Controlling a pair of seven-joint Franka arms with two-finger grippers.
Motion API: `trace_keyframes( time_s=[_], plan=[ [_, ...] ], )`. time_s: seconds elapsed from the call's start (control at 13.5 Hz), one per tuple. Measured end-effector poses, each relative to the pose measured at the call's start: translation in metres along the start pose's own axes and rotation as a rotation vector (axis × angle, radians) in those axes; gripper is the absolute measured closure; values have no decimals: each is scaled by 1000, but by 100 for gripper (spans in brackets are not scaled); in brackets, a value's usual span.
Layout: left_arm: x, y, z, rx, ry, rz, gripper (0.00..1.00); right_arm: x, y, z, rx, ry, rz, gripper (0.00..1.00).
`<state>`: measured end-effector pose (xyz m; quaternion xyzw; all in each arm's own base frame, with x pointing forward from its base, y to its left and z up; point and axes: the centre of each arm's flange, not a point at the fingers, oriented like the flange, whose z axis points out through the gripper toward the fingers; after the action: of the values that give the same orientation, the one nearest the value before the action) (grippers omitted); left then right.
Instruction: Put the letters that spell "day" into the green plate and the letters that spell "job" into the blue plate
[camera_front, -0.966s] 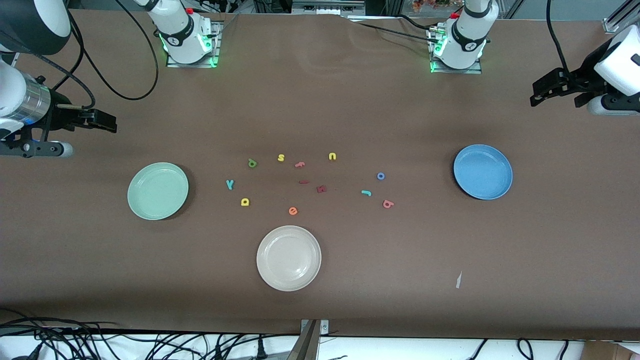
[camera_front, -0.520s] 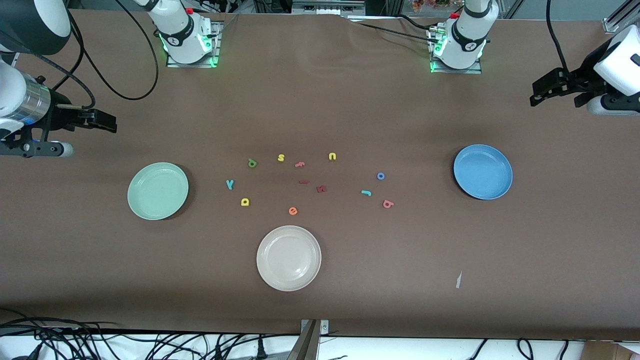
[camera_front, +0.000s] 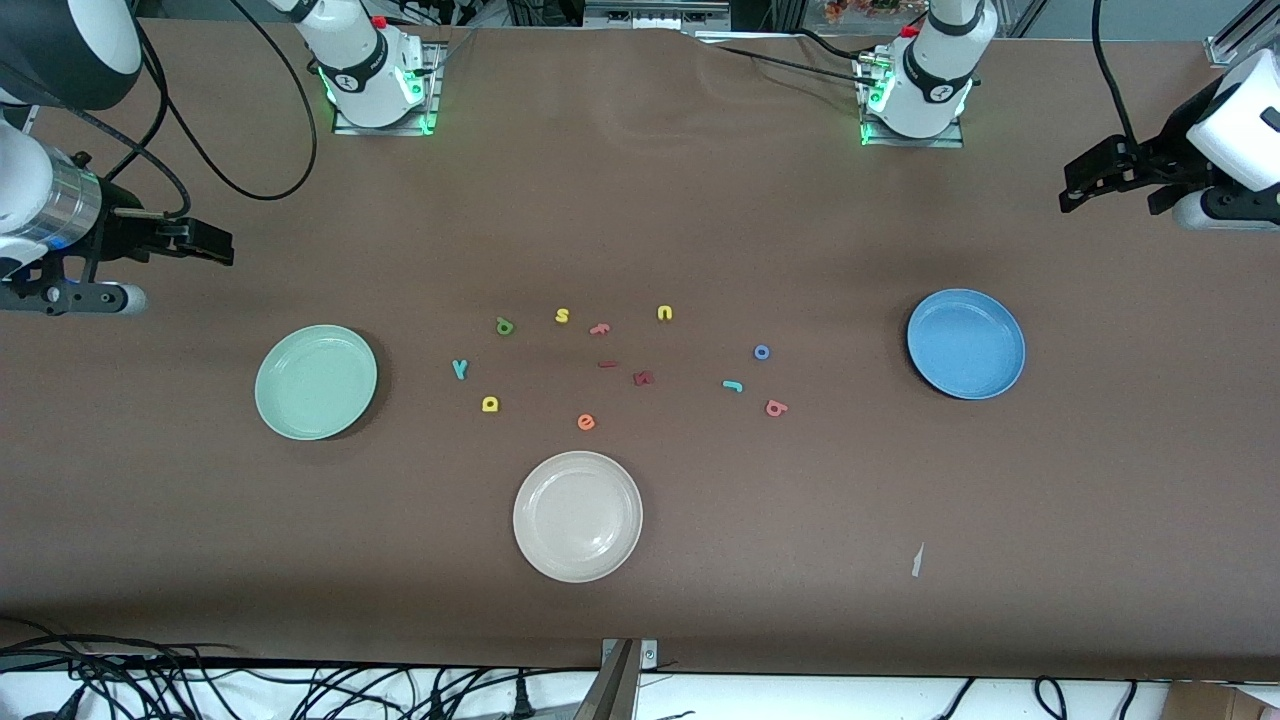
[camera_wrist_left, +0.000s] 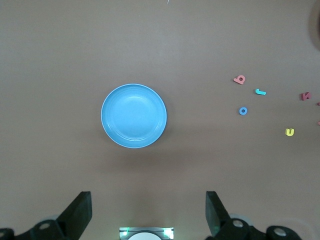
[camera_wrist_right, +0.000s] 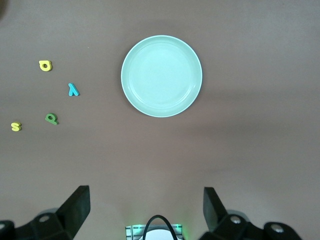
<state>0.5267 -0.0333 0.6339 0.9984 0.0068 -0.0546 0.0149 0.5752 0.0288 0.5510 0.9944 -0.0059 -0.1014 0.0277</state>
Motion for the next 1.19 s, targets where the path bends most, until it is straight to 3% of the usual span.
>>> trace_keyframes(
  time_s=[1.19],
  plan=[
    [-1, 12, 0, 3, 1, 21, 0, 0, 0, 0, 0, 1, 0, 0]
  ],
)
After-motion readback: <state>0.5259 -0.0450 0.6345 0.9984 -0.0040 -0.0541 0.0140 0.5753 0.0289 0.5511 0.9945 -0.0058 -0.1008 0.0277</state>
